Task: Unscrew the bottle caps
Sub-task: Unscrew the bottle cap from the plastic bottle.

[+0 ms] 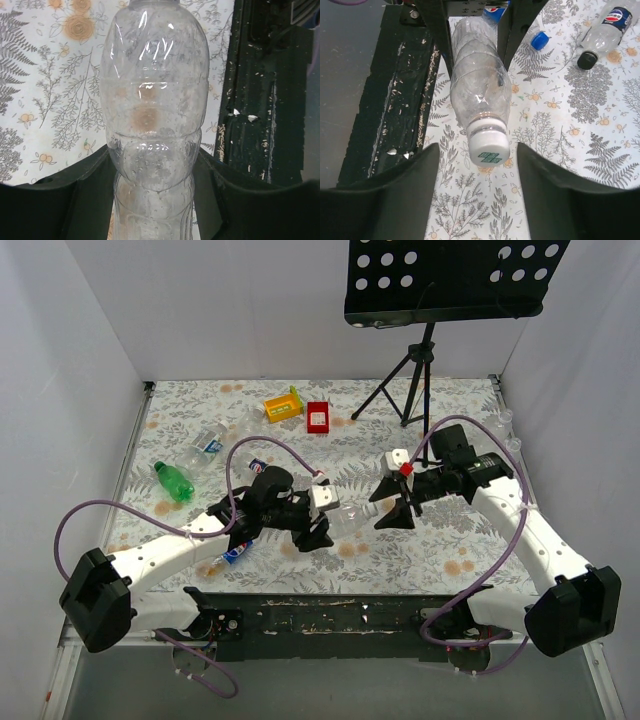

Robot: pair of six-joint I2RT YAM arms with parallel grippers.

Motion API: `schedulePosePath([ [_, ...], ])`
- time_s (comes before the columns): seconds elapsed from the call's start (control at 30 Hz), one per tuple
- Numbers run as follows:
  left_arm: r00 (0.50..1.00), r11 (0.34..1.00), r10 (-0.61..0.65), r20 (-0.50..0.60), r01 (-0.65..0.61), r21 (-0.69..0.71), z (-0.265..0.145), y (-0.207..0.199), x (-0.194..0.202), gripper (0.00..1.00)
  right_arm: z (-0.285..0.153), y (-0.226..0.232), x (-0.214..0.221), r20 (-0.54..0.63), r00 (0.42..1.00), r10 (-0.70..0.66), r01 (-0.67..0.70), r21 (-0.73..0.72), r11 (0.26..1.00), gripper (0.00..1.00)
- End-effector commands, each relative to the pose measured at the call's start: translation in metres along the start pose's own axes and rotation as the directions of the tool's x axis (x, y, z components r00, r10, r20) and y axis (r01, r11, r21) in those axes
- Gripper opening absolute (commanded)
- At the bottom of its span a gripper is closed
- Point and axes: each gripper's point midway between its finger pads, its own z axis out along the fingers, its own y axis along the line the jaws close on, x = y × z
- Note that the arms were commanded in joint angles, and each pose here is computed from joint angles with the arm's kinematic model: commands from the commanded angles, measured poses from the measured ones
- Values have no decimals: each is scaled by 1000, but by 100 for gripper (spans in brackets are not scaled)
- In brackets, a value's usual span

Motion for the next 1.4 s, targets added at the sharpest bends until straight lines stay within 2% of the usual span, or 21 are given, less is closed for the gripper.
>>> schedulePosePath([
  [0.0,999,995,46,0,-46,-85,-5,11,-6,14,-9,-6,-14,48,997,61,-63,42,997,77],
  [0.07,999,994,53,-8,-54,-96,-4,11,-5,14,-15,-8,-18,65,995,73,-76,58,995,84],
  [0.27,997,985,75,-2,-74,-158,-10,15,-10,14,-38,-8,-13,107,991,77,-93,148,985,94],
  [0.47,995,973,91,31,-83,-217,-16,21,-18,14,-52,-7,-7,123,990,76,-103,233,967,98],
  [0.63,994,963,100,50,-84,-258,-16,24,-26,14,-60,-28,-4,142,958,250,-284,329,901,98],
  [0.87,992,942,129,12,-119,-313,-6,23,-25,13,-49,-24,0,175,882,437,-465,182,866,95],
  [1.37,991,910,133,19,-115,-398,4,26,-26,13,-38,-18,9,222,812,540,-571,109,814,95],
])
